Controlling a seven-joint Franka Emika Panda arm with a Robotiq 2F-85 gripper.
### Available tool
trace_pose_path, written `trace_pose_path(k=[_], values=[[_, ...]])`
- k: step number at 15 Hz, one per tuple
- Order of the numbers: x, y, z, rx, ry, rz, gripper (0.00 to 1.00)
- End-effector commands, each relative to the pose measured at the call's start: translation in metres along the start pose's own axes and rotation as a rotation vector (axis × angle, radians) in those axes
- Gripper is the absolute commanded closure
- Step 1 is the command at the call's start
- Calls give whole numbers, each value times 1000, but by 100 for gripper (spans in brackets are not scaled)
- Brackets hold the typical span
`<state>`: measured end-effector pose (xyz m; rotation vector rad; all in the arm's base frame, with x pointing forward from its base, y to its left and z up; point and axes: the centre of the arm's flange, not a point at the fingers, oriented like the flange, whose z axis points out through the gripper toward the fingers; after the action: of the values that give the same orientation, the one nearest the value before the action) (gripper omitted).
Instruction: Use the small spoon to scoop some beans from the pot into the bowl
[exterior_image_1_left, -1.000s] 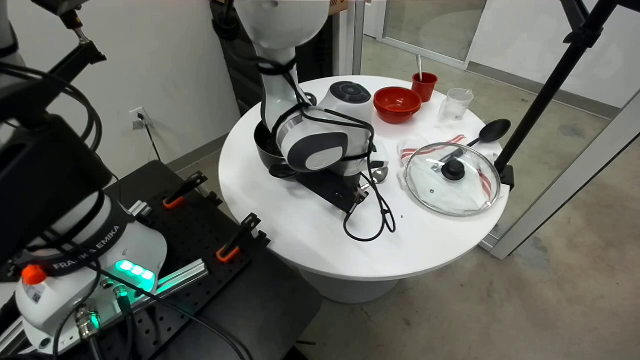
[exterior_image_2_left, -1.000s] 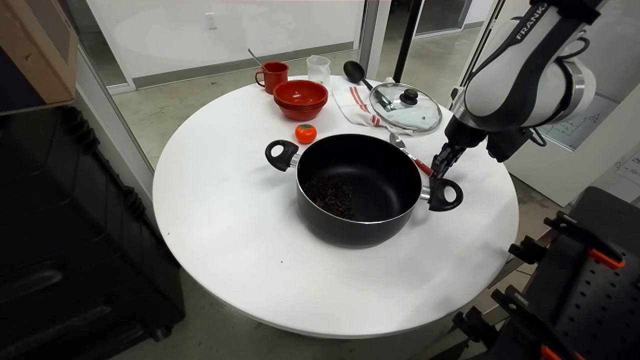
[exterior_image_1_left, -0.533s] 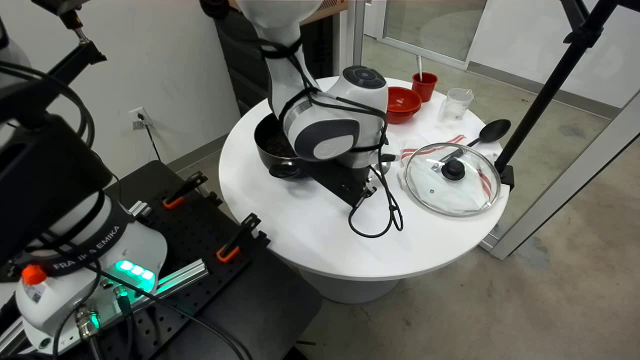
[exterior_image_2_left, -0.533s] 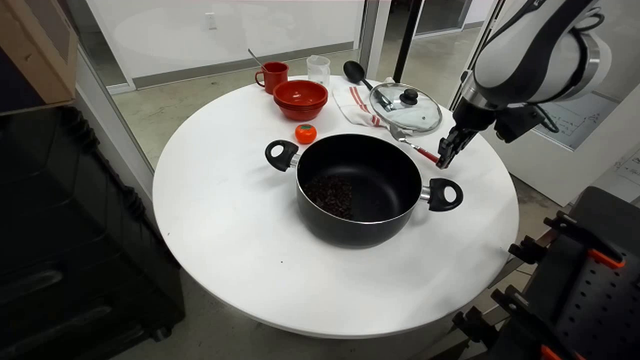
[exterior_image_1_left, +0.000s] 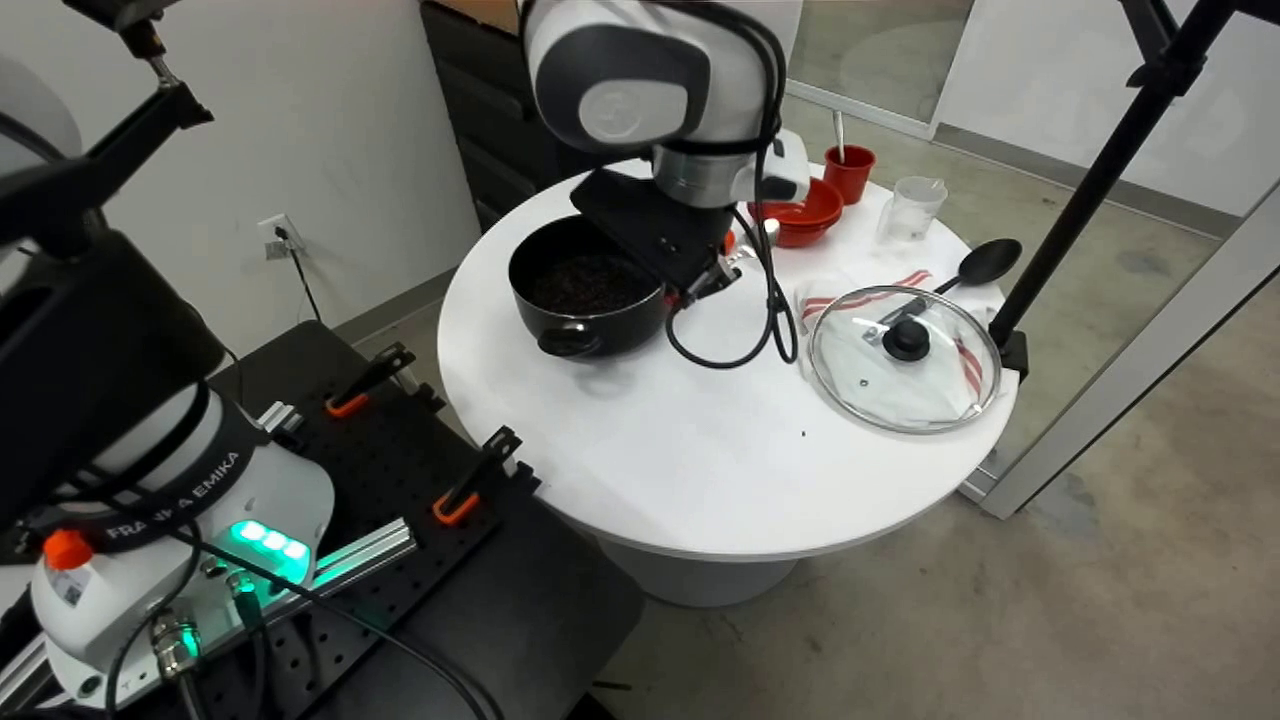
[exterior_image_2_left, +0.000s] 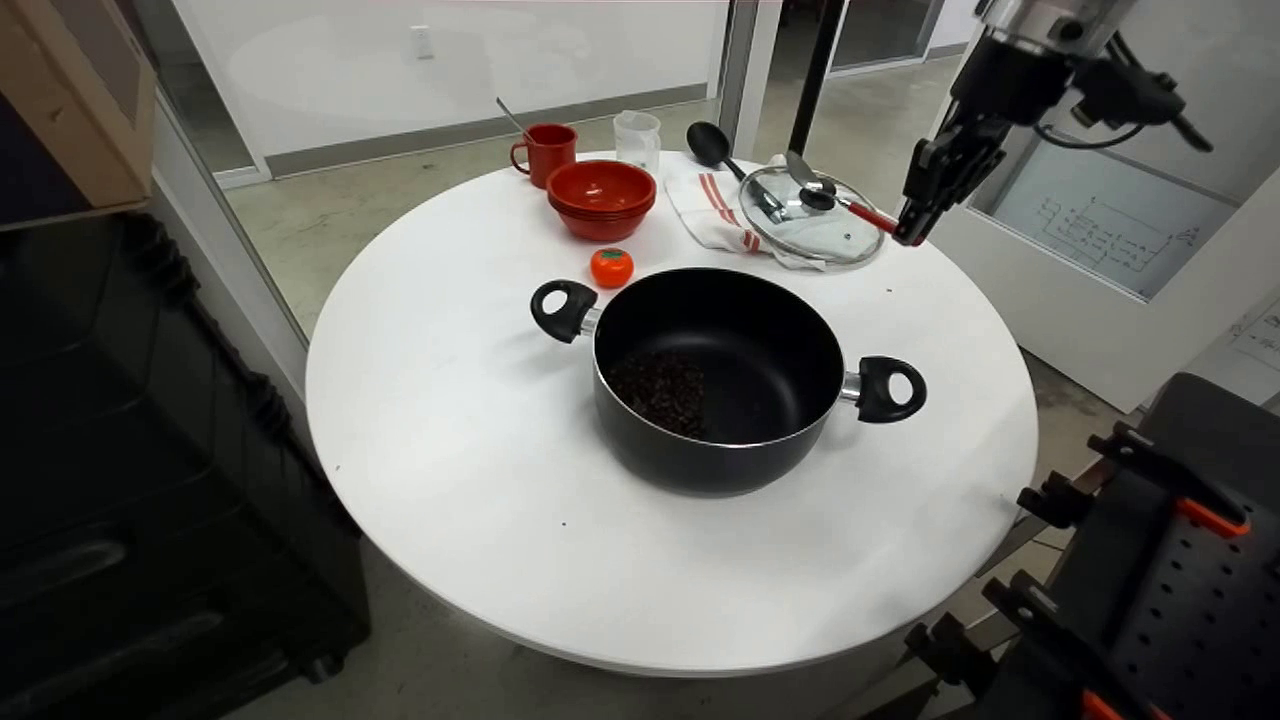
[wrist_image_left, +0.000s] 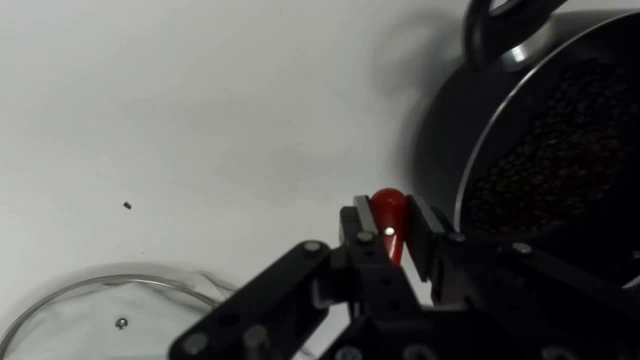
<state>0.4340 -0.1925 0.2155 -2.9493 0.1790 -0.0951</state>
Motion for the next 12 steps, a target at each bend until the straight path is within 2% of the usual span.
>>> trace_pose_path(k=[1, 4, 6, 7, 10, 12], values=[[-37, -35, -68, 43, -172, -50, 95], [-72, -44, -72, 51, -354, -81, 95], [-92, -41, -73, 24, -476, -121, 95], [-100, -38, -73, -18, -523, -148, 95], [-113, -30, -64, -174, -580, -234, 95], [-118, -30, -60, -235, -607, -307, 95]])
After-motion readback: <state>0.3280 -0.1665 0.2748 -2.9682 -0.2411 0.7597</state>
